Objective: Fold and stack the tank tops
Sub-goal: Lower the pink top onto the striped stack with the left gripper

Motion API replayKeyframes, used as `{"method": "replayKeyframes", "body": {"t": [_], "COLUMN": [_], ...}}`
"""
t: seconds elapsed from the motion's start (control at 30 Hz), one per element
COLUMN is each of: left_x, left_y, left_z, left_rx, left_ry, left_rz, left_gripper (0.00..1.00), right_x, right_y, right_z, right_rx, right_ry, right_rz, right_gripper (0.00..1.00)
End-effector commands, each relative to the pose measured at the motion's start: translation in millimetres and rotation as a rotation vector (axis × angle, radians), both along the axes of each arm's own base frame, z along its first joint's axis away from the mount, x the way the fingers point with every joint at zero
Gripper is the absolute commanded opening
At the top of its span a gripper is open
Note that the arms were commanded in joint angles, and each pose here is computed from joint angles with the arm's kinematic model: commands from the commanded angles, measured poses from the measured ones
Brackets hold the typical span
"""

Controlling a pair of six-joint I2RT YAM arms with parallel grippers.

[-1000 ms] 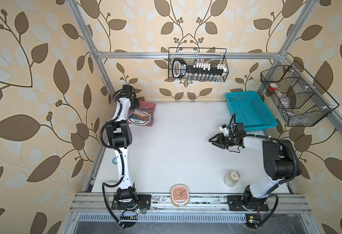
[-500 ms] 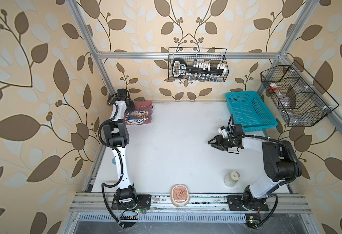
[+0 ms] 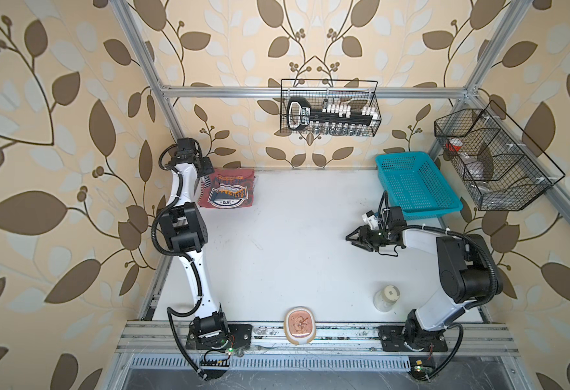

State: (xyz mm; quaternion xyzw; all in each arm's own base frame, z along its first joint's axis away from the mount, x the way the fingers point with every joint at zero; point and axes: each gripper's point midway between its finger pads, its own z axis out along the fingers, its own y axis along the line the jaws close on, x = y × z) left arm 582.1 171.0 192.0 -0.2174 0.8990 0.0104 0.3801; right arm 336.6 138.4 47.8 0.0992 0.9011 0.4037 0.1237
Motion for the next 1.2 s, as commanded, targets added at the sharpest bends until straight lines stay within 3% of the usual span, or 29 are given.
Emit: {"method": "replayKeyframes", "body": {"t": [0.0, 0.17, 0.3, 0.43, 0.8, 1.17], "left_x": [-12, -7, -3, 1, -5, -11], "left_y": [-14, -61, -74, -72, -39, -12], "left_z": [53, 40, 9, -22, -81, -70], "left_rx": [-0.047, -0.323, -0.391, -0.404, -0.324, -0.321], "left_ry": [-0.109, -0.137, -0.071, -0.005, 0.121, 0.091], "left_rz": [-0.027, -0.122, -0.138, -0.126, -0.049, -0.012], "left_gripper": [0.64, 0.38, 0.21, 0.12, 0.08, 0.09], "right_x": [0, -1, -2, -2, -1, 0], "right_y": [3, 8, 13, 14, 14, 14], "right_z": [3, -6, -9, -12, -17, -19], "right_rx": [0.007, 0.026, 0.032, 0.033, 0.032, 0.027], "right_ry": [-0.023, -0.010, -0.007, 0.001, 0.014, 0.024], "right_rz": [0.021, 0.019, 0.030, 0.032, 0.032, 0.032], "right_gripper": [0.46, 0.46, 0.46, 0.46, 0.46, 0.46]}}
